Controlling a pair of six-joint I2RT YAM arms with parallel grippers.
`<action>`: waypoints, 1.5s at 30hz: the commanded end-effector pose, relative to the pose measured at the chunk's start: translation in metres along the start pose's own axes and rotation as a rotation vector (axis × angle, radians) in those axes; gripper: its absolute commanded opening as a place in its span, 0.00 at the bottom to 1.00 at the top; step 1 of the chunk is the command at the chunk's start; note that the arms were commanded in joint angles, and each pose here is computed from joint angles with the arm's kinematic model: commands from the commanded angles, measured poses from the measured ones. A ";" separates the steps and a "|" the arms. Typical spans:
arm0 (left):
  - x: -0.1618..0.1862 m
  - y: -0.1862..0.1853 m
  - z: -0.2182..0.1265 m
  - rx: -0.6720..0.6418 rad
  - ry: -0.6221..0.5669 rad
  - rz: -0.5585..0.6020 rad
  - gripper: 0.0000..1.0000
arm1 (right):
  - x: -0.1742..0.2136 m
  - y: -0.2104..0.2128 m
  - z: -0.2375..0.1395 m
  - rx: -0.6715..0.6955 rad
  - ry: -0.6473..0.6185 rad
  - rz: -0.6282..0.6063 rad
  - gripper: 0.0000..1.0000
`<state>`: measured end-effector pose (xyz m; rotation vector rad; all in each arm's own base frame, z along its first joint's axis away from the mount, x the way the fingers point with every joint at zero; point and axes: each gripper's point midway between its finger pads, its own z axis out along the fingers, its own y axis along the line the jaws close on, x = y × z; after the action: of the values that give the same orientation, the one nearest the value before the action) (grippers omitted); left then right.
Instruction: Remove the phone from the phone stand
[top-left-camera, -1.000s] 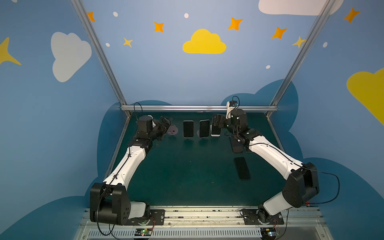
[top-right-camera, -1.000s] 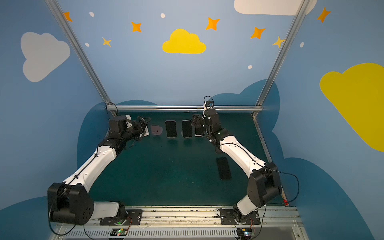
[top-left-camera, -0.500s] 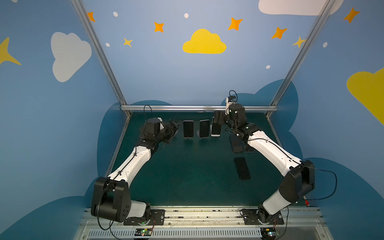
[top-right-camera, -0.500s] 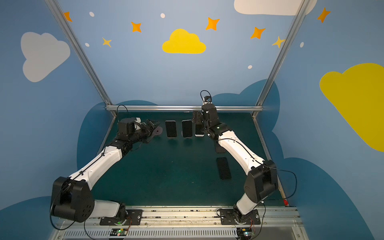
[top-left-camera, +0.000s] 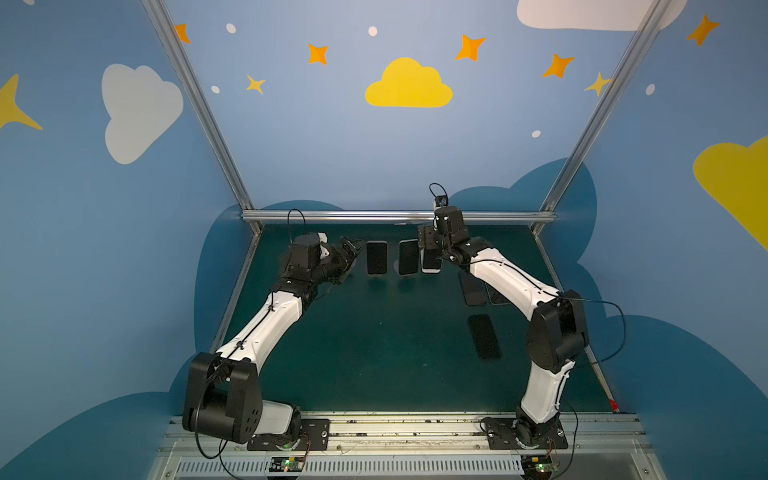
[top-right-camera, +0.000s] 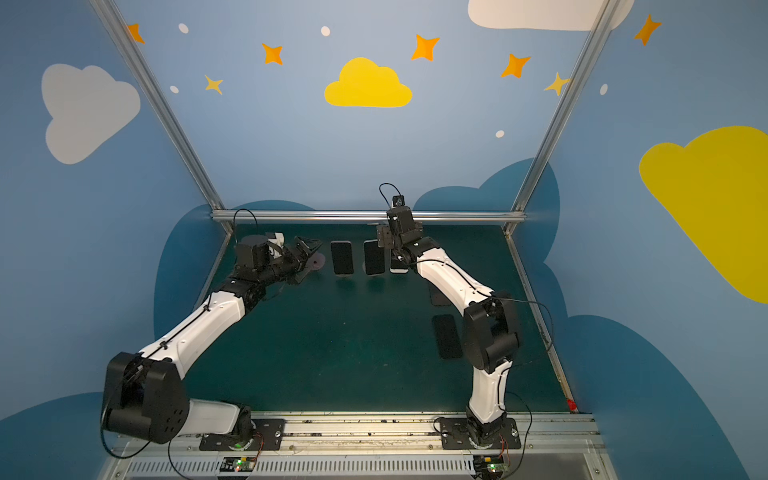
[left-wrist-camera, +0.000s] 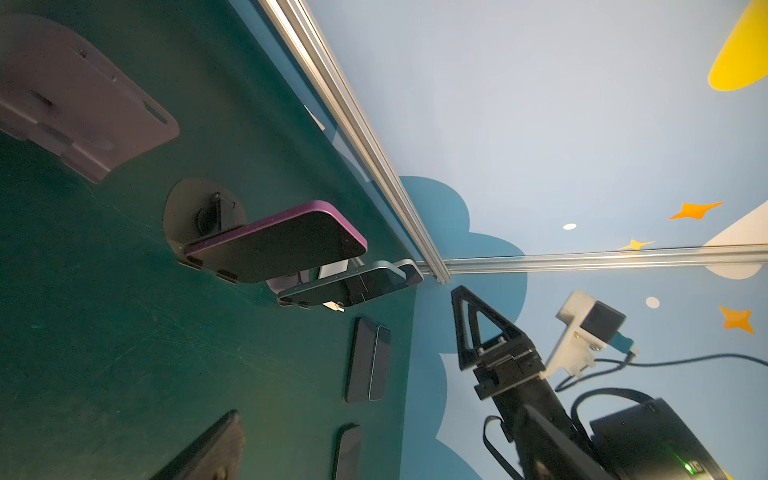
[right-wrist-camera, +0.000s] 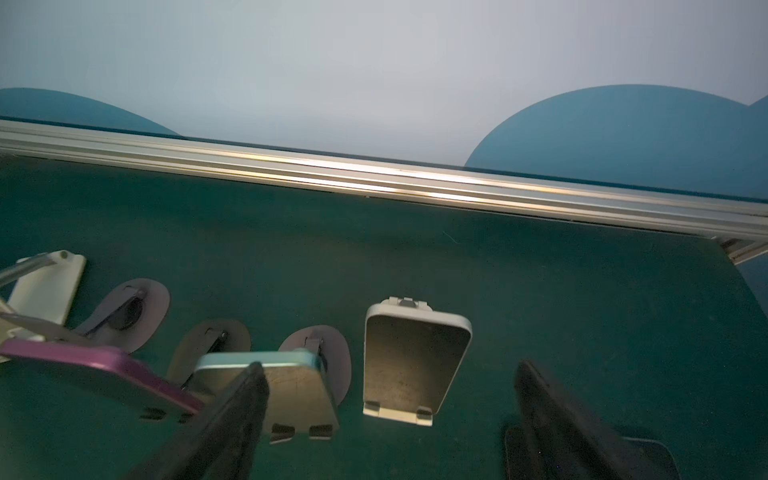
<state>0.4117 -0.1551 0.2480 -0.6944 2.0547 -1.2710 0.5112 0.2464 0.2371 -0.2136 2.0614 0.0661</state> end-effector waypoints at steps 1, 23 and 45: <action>-0.006 -0.017 -0.001 0.054 0.000 0.022 1.00 | -0.009 -0.003 0.012 0.046 -0.027 -0.033 0.94; -0.010 -0.024 -0.004 0.097 -0.001 0.017 1.00 | 0.009 -0.011 0.054 -0.059 0.090 0.122 0.96; -0.014 -0.022 -0.004 0.105 -0.002 -0.007 1.00 | 0.034 -0.022 0.072 0.008 0.147 0.203 0.93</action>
<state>0.4163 -0.1508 0.2639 -0.6797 1.9974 -1.3483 0.5573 0.2325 0.1808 -0.0502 2.2244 0.1882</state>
